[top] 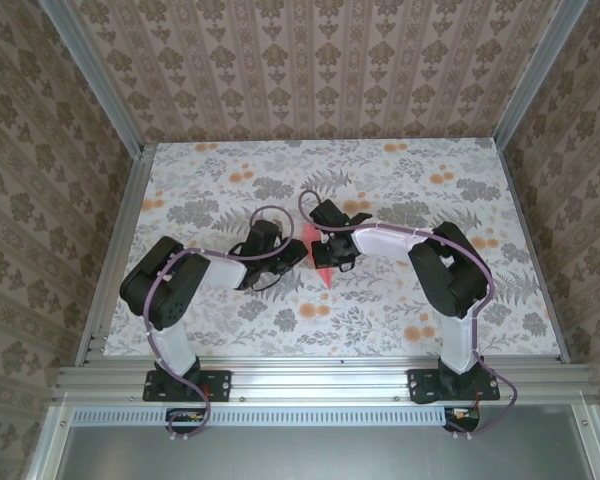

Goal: Fold a paper plane with a square sheet of paper (pick it up from the middle)
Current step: Move a paper plane to the center of the table.

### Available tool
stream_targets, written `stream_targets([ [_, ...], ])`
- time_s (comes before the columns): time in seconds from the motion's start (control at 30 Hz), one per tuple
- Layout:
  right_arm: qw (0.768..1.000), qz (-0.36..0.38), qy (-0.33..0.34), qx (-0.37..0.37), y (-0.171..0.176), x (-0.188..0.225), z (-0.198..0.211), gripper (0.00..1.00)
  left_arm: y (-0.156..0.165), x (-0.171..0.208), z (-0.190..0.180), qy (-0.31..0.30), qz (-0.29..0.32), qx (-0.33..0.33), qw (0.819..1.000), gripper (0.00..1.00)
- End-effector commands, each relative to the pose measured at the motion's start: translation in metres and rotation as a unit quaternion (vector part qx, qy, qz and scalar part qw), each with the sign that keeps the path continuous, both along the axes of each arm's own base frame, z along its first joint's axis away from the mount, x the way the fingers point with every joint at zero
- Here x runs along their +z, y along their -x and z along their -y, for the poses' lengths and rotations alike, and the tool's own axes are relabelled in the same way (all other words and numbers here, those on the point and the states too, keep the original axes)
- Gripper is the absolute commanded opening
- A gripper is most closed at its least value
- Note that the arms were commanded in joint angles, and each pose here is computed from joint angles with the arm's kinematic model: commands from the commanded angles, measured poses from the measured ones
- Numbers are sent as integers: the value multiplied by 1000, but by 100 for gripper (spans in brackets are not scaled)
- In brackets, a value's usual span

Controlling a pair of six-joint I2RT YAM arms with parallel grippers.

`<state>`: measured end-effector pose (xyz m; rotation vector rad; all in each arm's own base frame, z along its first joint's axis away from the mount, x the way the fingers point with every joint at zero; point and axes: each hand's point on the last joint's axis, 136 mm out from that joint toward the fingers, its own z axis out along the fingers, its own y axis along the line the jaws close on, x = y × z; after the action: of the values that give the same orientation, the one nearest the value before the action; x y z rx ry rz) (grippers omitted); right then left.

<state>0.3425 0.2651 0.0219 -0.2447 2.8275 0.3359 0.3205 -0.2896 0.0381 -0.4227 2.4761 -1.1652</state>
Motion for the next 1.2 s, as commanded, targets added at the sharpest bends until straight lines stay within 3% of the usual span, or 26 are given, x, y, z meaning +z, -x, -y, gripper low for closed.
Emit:
stream_targets([
  [0.0, 998, 17, 66, -8, 0, 16, 27, 6, -1, 13, -25, -33, 13, 13, 999, 36],
  [0.1, 995, 19, 95, -6, 0, 19, 41, 6, 1, 17, -50, -82, 11, 25, 996, 51],
  [0.3, 993, 11, 119, -2, -6, 12, 45, 8, 5, 21, -94, -155, -1, 53, 987, 62],
  [0.8, 989, -9, 148, 10, -15, -11, 38, 17, 13, 20, -119, -185, -6, 74, 980, 67],
  [1.0, 986, -17, 164, 13, -13, -22, 41, 5, 13, 21, -122, -190, -5, 78, 979, 67],
  [1.17, 986, 18, 166, 11, -30, -2, 37, 5, 13, 27, -131, -211, 0, 86, 974, 68],
])
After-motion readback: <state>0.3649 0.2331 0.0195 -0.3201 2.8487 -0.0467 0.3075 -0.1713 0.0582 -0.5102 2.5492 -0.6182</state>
